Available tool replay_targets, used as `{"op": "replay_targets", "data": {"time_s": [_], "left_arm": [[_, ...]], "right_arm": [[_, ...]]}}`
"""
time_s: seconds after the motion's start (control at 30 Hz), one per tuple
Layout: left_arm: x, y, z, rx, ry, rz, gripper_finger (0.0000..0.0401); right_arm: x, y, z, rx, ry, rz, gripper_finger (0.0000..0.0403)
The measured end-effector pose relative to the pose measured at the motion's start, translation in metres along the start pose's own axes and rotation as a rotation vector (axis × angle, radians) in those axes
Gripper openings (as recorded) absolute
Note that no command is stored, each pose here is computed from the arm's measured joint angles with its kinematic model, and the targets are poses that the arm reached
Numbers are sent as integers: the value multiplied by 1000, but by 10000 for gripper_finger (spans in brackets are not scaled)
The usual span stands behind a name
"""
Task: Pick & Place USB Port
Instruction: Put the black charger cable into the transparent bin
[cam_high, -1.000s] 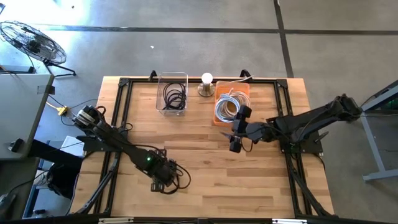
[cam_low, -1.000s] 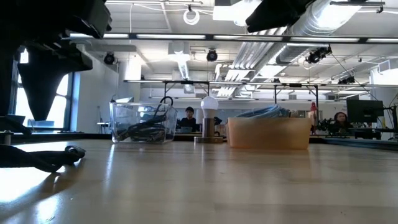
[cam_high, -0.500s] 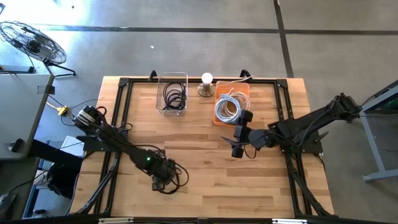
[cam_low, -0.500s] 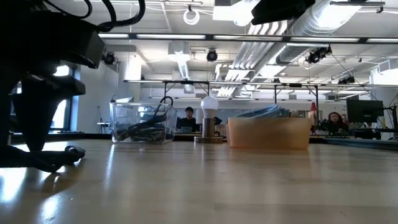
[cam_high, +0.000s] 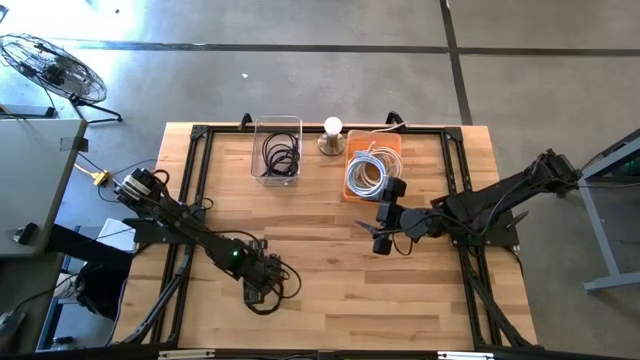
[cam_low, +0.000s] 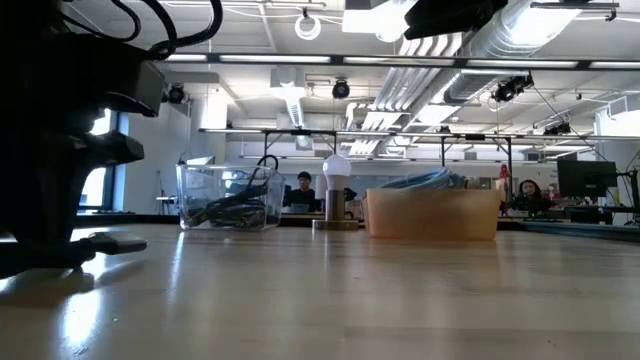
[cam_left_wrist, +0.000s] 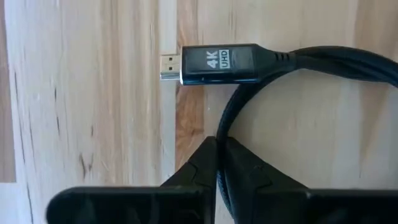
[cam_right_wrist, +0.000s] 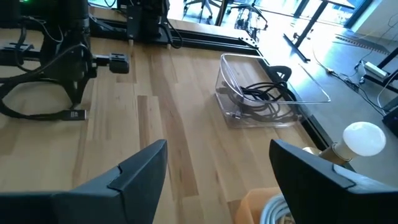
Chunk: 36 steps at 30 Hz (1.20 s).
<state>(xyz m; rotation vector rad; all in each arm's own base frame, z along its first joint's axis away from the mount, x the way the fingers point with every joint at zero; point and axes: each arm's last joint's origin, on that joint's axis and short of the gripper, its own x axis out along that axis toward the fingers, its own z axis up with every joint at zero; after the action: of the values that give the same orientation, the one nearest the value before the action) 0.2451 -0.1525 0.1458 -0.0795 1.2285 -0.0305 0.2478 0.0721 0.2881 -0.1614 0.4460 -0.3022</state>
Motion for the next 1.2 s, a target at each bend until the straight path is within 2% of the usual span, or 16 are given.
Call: {"op": "replay_targets", "data": {"time_s": [0.13, 0.2, 0.37, 0.53, 0.67, 0.77, 0.93, 1.03, 1.2], "left_arm": [[-16, 1, 6, 49, -33, 58, 7], [-32, 3, 10, 77, -48, 127, 7], [-86, 18, 34, 196, -80, 408, 4], [-145, 50, 69, 351, -85, 753, 2], [-180, 90, 97, 364, -52, 891, 2], [-196, 127, 114, 357, -23, 900, 1], [-203, 201, 129, 263, -125, 685, 1], [-204, 242, 123, 155, -168, 671, 1], [-191, 291, 100, 8, -108, 684, 0]], "right_arm": [[0, 0, 0, 1, -3, 4, 275], [-1, 2, 1, -6, -8, 5, 275], [-6, 8, 3, -38, -43, 28, 275], [-9, 13, 5, -46, -69, 49, 275], [-12, 17, 5, -52, -73, 63, 275], [-13, 18, 5, -55, -74, 67, 275], [-13, 18, 3, -63, -59, 71, 275], [-13, 18, -1, -51, -28, 68, 275], [-13, 17, -8, -32, 36, 60, 275]]}}
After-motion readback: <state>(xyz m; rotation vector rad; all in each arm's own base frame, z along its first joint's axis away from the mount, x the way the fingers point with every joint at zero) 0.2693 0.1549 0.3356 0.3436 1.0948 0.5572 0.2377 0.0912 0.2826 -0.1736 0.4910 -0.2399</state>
